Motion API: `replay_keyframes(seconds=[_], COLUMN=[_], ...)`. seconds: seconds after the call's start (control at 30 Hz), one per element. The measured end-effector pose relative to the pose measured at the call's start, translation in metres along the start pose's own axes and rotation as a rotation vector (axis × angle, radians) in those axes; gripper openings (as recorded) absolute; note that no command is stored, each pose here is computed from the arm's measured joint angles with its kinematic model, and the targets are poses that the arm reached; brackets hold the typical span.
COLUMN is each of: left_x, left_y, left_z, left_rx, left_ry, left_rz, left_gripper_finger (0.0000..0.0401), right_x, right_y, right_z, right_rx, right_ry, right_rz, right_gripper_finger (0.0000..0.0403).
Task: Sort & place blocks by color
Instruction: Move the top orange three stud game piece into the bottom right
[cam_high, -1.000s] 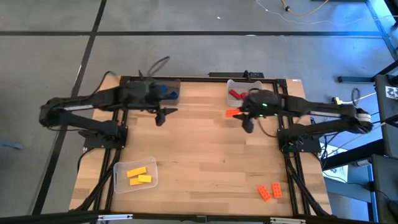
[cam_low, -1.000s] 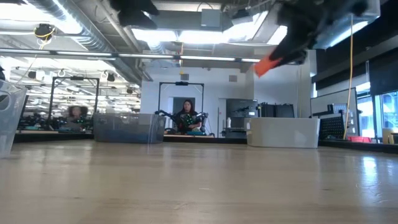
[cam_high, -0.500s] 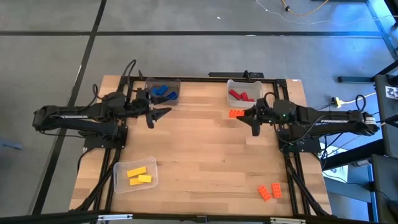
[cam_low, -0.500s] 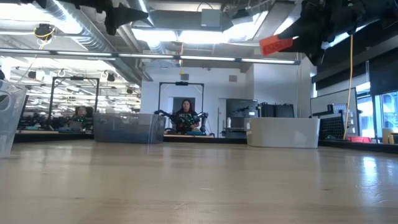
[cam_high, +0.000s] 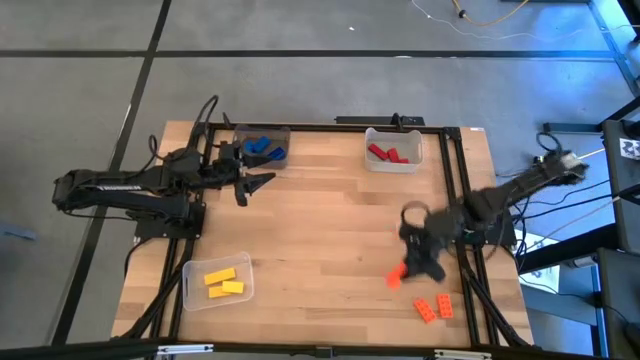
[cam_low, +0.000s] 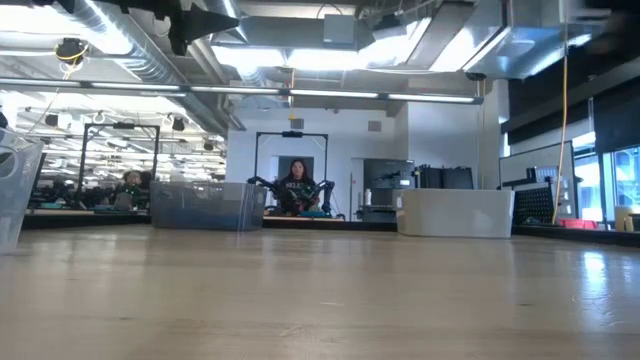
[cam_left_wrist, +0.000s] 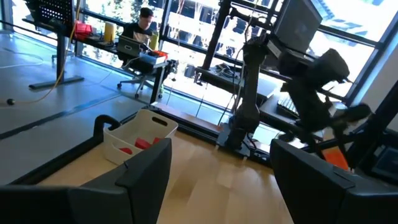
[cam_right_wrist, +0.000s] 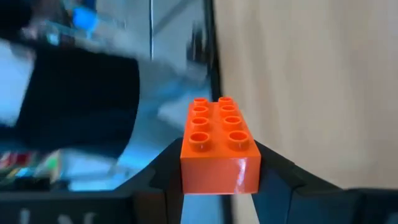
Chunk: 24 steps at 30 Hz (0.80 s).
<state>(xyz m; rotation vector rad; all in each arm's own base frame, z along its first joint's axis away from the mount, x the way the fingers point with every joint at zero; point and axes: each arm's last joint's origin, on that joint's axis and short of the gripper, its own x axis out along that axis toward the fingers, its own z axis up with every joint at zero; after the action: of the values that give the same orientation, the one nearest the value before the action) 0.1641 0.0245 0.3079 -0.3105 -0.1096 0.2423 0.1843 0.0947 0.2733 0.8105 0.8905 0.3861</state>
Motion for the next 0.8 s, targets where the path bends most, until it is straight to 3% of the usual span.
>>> replay_keyframes(seconds=[0.13,0.4,0.57,0.8], left_x=[0.0,0.0,0.0,0.0], left_y=[0.0,0.001,0.001,0.001], left_z=[0.0,0.0,0.0,0.0], left_rx=[0.0,0.0,0.0,0.005], left_ry=[0.0,-0.005,-0.006,-0.006], left_rz=[0.001,0.018,0.018,0.018], left_gripper_finger=[0.0262,0.0262,0.0262,0.0262], right_x=[0.03,0.078,0.089,0.095], right_y=[0.019,0.019,0.007,-0.01], right_z=[-0.041,-0.109,-0.115,-0.092], right_rx=[0.13,0.492,0.657,0.784], right_ry=[0.197,0.635,0.809,0.947], right_rz=[-0.033,-0.267,-0.4,-0.375], right_gripper_finger=[0.0135,0.0135,0.0135,0.0135])
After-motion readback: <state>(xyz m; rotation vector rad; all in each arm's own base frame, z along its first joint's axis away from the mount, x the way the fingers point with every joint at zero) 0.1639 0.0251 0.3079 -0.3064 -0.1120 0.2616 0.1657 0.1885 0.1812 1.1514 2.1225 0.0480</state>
